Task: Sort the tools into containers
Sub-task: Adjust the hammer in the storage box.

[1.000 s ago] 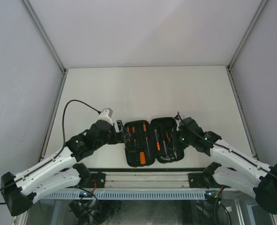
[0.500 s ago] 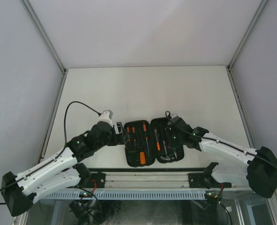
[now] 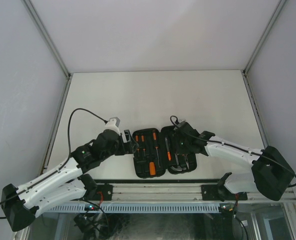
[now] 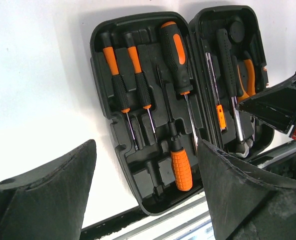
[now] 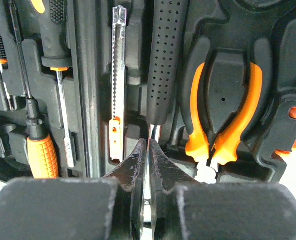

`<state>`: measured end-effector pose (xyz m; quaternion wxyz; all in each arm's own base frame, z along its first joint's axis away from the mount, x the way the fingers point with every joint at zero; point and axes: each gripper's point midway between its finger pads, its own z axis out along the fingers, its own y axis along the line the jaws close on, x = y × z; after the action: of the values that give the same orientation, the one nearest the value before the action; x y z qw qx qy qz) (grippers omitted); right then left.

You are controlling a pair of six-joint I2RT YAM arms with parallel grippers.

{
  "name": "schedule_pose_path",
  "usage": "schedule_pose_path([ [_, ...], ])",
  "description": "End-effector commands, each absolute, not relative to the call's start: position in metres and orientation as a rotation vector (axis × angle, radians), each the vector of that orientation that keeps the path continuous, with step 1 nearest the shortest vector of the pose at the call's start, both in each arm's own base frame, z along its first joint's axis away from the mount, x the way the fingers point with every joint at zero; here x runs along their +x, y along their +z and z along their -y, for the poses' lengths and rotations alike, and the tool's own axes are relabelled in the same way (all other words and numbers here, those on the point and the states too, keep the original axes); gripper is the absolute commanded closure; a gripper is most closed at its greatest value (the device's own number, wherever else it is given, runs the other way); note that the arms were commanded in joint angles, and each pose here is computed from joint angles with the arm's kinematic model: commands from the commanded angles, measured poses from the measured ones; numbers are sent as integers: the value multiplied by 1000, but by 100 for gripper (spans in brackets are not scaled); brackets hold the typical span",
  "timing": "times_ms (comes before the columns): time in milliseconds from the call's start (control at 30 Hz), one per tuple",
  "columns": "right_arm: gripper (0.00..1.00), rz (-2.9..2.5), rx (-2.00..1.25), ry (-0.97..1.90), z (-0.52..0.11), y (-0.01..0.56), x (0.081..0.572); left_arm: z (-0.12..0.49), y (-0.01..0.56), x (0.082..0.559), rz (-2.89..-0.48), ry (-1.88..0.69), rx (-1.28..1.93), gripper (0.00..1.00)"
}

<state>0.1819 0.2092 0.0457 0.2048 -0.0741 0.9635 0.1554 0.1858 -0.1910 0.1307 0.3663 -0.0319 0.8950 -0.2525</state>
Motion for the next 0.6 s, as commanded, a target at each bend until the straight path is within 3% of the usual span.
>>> schedule_pose_path([
  [0, 98, -2640, -202, 439, -218, 54, 197, 193, 132, 187, -2280, -684, -101, 16],
  [567, 100, -2852, -282, 193, -201, 12, 170, 193, 132, 188, -2279, -687, -105, 16],
])
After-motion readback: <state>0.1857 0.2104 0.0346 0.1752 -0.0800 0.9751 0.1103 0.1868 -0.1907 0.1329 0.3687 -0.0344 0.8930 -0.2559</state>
